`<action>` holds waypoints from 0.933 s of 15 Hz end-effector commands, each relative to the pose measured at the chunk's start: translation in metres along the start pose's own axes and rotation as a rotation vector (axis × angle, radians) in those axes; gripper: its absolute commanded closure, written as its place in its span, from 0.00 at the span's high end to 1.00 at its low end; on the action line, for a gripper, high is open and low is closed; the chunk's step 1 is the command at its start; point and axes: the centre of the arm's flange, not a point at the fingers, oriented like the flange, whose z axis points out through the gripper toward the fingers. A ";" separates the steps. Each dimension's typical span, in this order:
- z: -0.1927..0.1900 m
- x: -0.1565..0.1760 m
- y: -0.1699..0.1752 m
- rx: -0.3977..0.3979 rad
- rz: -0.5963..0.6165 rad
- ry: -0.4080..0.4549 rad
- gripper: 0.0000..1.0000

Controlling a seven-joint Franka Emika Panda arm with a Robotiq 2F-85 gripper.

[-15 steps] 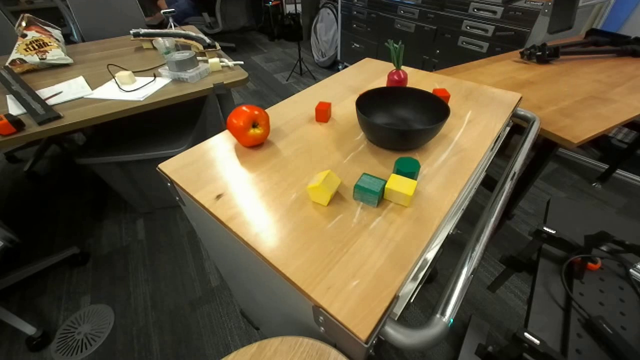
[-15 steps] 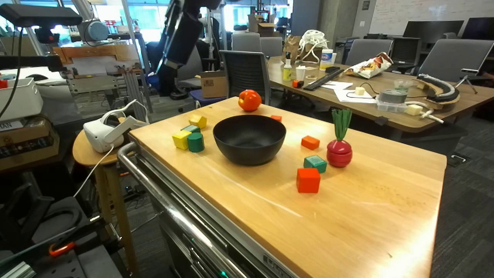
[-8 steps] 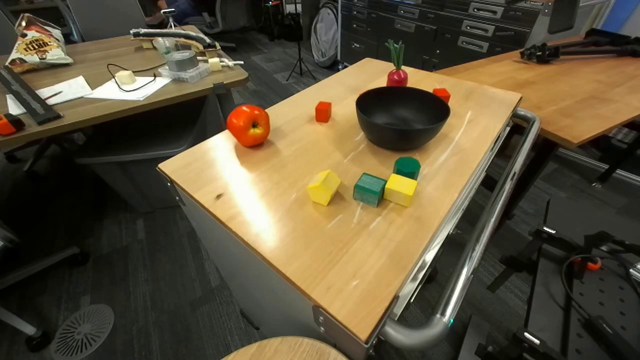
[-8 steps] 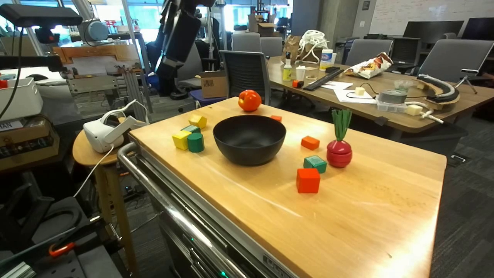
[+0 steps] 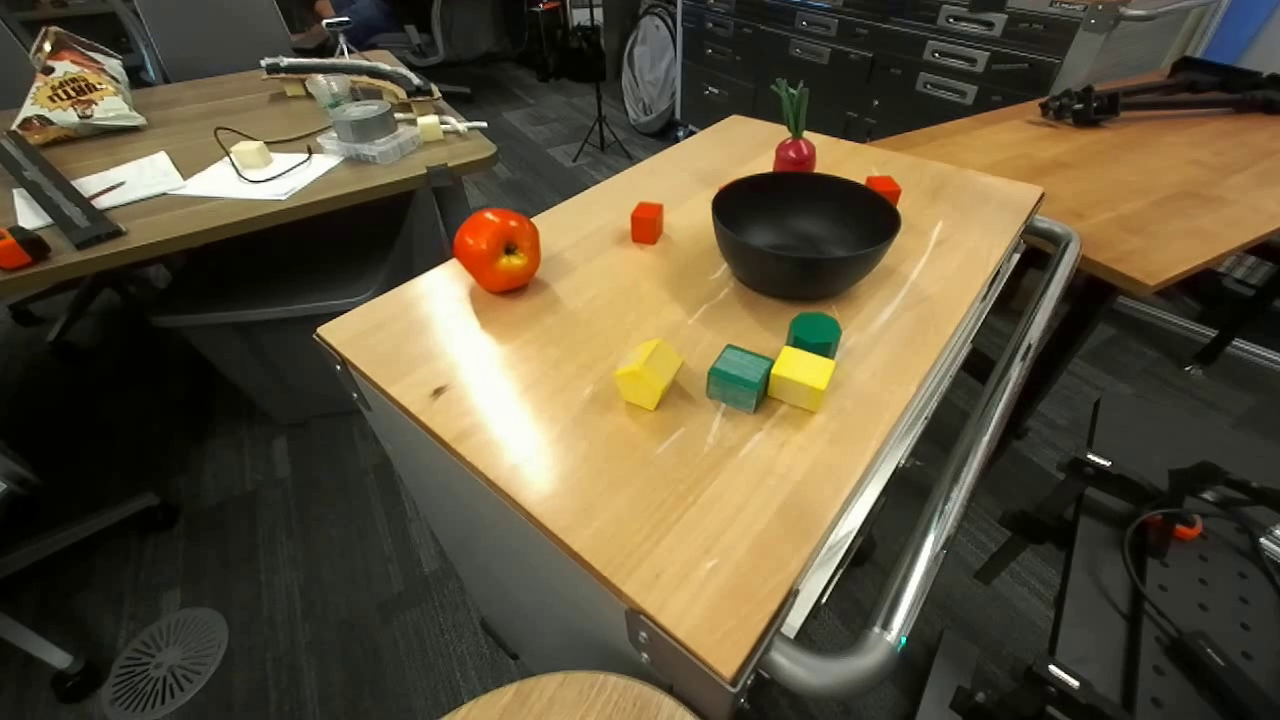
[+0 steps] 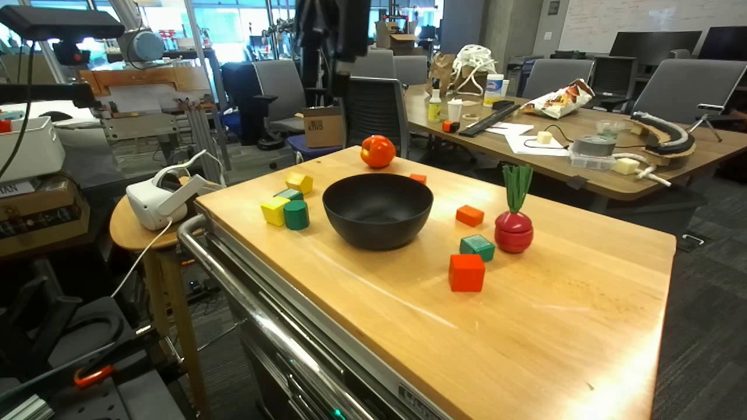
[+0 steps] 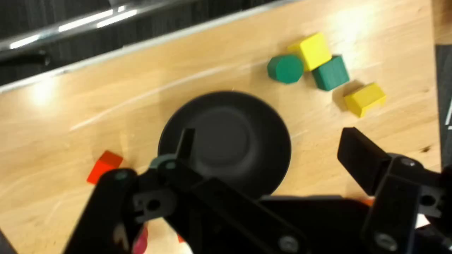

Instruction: Put the beetroot and the blocks in the bowl then move the apple to the right

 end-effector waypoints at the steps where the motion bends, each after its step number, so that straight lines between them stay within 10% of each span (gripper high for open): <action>1: 0.023 0.070 0.018 -0.138 0.028 0.153 1.00; 14: 0.032 0.053 0.015 -0.130 0.002 0.129 1.00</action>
